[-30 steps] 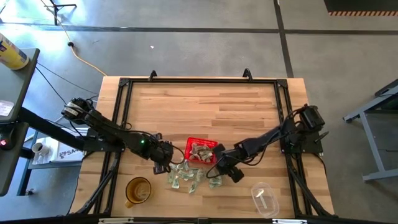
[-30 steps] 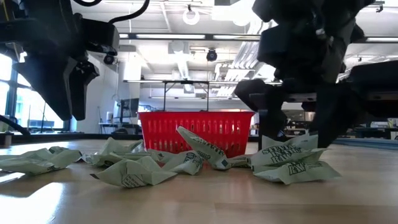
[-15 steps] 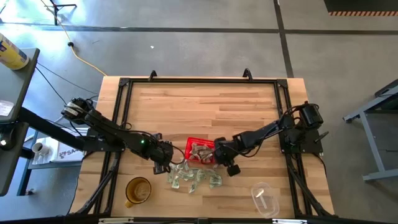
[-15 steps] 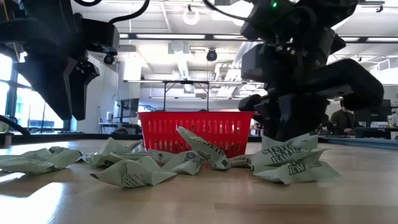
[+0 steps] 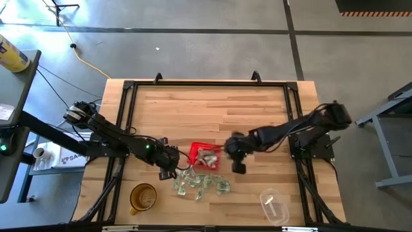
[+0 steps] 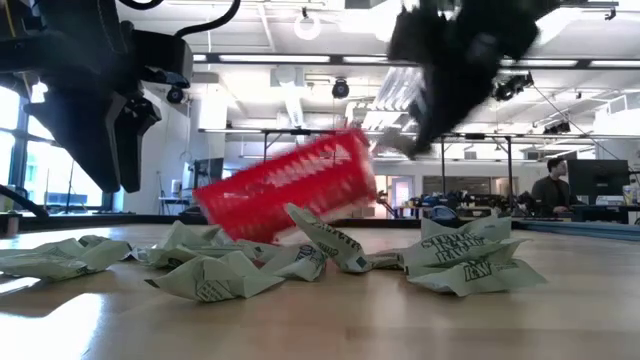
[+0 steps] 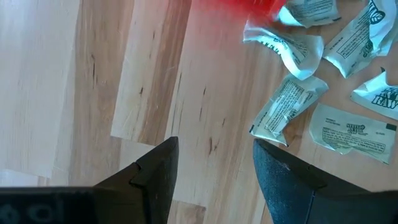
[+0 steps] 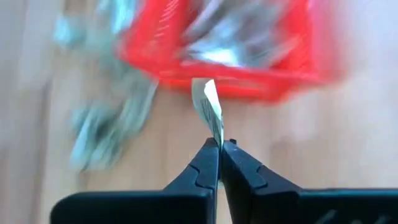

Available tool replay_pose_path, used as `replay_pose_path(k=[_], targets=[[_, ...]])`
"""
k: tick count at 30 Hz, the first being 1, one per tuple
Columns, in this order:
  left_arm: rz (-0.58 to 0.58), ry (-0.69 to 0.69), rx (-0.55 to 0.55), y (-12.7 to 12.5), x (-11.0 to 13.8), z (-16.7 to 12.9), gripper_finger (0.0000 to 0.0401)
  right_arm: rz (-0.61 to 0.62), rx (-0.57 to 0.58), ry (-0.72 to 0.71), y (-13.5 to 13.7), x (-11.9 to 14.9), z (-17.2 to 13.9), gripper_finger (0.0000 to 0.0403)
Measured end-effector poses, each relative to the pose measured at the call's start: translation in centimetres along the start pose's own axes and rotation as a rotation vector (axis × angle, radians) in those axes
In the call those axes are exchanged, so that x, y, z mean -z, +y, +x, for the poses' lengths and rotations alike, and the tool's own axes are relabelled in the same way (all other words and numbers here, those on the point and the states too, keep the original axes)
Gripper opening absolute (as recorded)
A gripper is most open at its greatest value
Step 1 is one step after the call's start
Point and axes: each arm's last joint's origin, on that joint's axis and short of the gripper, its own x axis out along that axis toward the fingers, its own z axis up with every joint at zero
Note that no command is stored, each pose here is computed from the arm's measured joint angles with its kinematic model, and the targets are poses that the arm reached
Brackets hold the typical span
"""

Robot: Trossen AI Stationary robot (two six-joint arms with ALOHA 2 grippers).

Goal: Pick and place Stevia / Truvia into bins
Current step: Put the stevia packet into the orange basket, then adjust the orange basket

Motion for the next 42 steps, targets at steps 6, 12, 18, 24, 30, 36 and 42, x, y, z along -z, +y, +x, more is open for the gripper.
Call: replay_pose_path(k=[6,12,18,24,30,36,42], targets=[[0.001,0.0,0.0,0.0,0.0,0.0,0.0239,-0.008,-0.127,-0.123,-1.2,-3.6,-0.2,0.0037],[0.009,0.0,0.0,0.0,0.0,0.0,0.0239,-0.071,-0.22,-0.136,-1.3,-5.4,3.1,0.0062],[0.019,-0.001,0.001,0.0,0.0,0.0,0.0239,-0.111,-0.209,-0.104,-2.6,-6.4,4.1,0.0065],[0.019,-0.001,0.0,0.0,0.0,0.0,0.0239,-0.049,-0.169,0.052,-3.4,-5.1,3.5,0.0095],[0.021,0.01,0.001,1.4,0.5,2.1,0.0239,-0.128,-0.159,0.229,-1.2,-3.1,3.1,0.0122],[0.039,-0.092,0.014,3.2,-0.5,4.3,0.0239,-0.154,-0.198,0.257,0.8,-2.3,3.8,0.0099],[0.066,-0.194,0.073,4.6,-2.5,5.5,0.0239,-0.177,-0.197,0.164,0.6,-3.0,6.1,0.0079]])
